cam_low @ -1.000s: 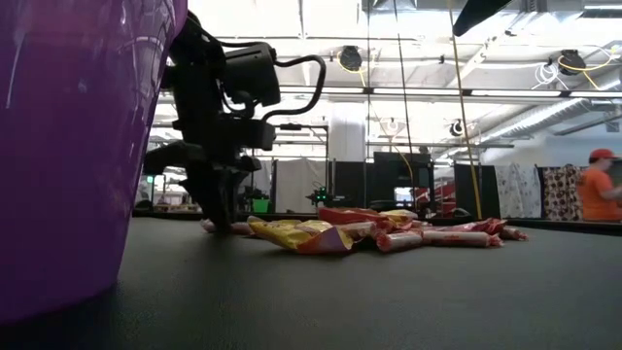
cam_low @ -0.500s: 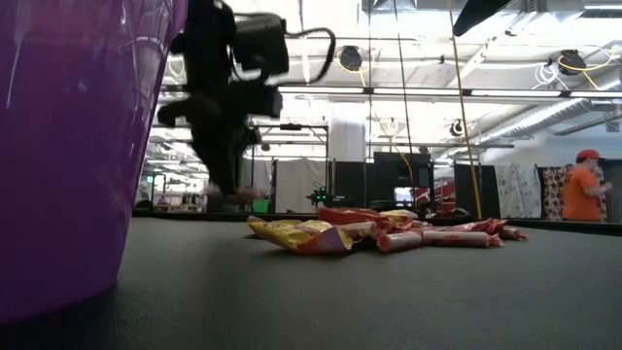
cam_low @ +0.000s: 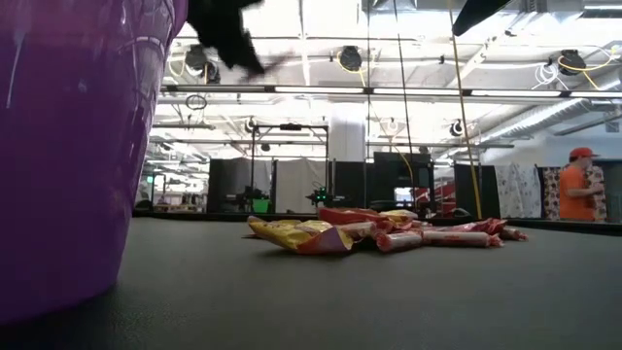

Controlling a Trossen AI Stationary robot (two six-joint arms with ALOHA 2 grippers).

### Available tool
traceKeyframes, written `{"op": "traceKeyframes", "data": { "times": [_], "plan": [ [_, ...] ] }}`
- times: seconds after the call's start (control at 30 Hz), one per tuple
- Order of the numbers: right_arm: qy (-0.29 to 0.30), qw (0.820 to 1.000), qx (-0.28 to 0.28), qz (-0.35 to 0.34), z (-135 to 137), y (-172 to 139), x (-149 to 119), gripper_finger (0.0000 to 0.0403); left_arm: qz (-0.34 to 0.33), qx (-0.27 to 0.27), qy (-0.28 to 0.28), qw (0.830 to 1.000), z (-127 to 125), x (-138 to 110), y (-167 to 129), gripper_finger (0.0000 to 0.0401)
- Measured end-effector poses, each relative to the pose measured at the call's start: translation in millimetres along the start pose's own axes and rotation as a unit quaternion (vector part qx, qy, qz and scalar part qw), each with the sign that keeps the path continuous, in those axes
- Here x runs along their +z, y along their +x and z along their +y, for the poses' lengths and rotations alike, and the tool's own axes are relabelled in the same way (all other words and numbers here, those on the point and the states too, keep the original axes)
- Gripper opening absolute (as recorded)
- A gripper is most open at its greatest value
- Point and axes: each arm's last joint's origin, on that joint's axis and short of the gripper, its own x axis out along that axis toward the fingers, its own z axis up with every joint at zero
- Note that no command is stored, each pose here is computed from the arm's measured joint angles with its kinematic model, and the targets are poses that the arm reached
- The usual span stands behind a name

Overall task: Sort candy by brand, put in halloween buckets
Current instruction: Put the orange candy into the pink bucket

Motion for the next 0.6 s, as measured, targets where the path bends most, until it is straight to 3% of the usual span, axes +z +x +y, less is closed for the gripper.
{"op": "traceKeyframes", "data": {
  "times": [0.1, 0.23, 0.6],
  "plan": [
    [0.003, 1.0, 0.002, -0.002, 0.5, 0.0, 0.6, 0.0109, -0.097, -0.012, 0.008, 0.995, -3.1, 7.6, -19.8, 0.0053],
    [0.008, 1.0, 0.005, -0.005, 1.2, 0.0, 1.3, 0.0109, -0.195, -0.054, 0.021, 0.979, -8.4, 1.4, -24.0, 0.0053],
    [0.017, 1.0, 0.019, -0.002, 4.9, 2.6, 0.0, 0.0109, -0.417, -0.066, -0.013, 0.906, -15.4, -43.7, -0.9, 0.0054]
  ]
}}
